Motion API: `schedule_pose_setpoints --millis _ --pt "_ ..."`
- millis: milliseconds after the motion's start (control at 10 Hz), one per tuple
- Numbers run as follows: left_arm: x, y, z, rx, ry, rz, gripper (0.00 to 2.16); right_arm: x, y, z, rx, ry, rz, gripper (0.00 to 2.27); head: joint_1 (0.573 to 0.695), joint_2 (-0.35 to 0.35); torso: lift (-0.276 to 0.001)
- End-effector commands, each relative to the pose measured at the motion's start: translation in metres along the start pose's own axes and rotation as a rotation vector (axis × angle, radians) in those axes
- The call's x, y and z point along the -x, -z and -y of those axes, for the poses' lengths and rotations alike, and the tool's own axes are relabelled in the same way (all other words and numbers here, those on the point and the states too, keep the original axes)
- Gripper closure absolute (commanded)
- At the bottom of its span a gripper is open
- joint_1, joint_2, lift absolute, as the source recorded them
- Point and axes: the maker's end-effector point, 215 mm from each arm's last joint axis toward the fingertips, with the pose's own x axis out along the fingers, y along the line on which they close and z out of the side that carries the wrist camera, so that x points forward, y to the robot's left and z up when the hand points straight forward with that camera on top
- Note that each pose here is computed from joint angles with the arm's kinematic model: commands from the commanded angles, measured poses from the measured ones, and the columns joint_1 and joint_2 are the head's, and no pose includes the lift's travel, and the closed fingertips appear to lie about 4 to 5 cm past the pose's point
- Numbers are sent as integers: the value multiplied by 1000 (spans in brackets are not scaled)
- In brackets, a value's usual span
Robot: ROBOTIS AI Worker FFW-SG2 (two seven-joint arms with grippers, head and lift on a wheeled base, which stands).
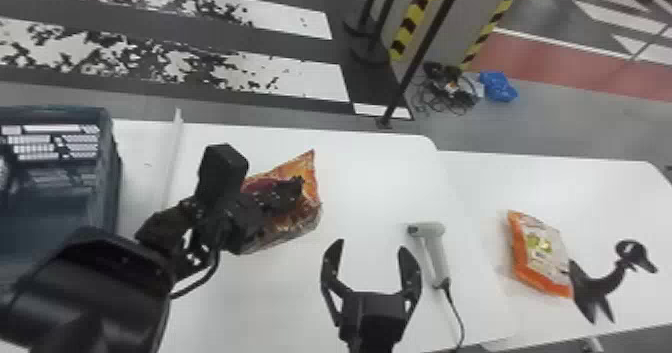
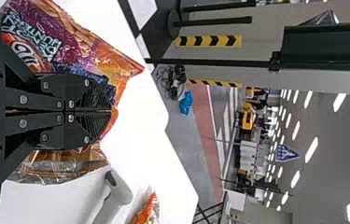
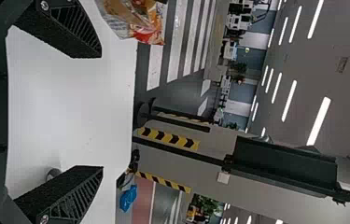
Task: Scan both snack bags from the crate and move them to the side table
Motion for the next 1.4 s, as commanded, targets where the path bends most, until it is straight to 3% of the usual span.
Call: schedule_pose_setpoints --millis 0,100,200,300,400,600,800,1100,1300 --pt "-2 24 11 6 12 -35 2142 -1 -1 2 -1 6 2 70 695 -350 -29" --pt "-1 37 16 22 16 -52 2138 -1 -3 3 -5 10 5 70 695 -350 -29" --pt "1 48 19 39 1 -61 1747 -1 -5 3 -7 11 7 70 695 -350 -29" --pt "3 49 22 51 -13 -45 606 0 -5 4 -7 12 6 70 695 -350 -29" --pt "6 46 21 59 -27 -35 -2 0 -7 5 -8 14 7 70 695 -350 -29" --pt "18 22 12 65 -53 18 33 2 -8 6 -8 15 6 70 695 -350 -29" --pt "48 -8 -13 73 -145 90 36 1 -11 7 -7 16 7 73 695 -350 -29" --pt "126 1 -84 104 -333 119 29 -3 3 -5 23 -29 -50 49 695 -350 -29" --pt "182 -12 -121 51 -444 213 22 -6 0 -22 26 -99 -63 46 695 -238 -29"
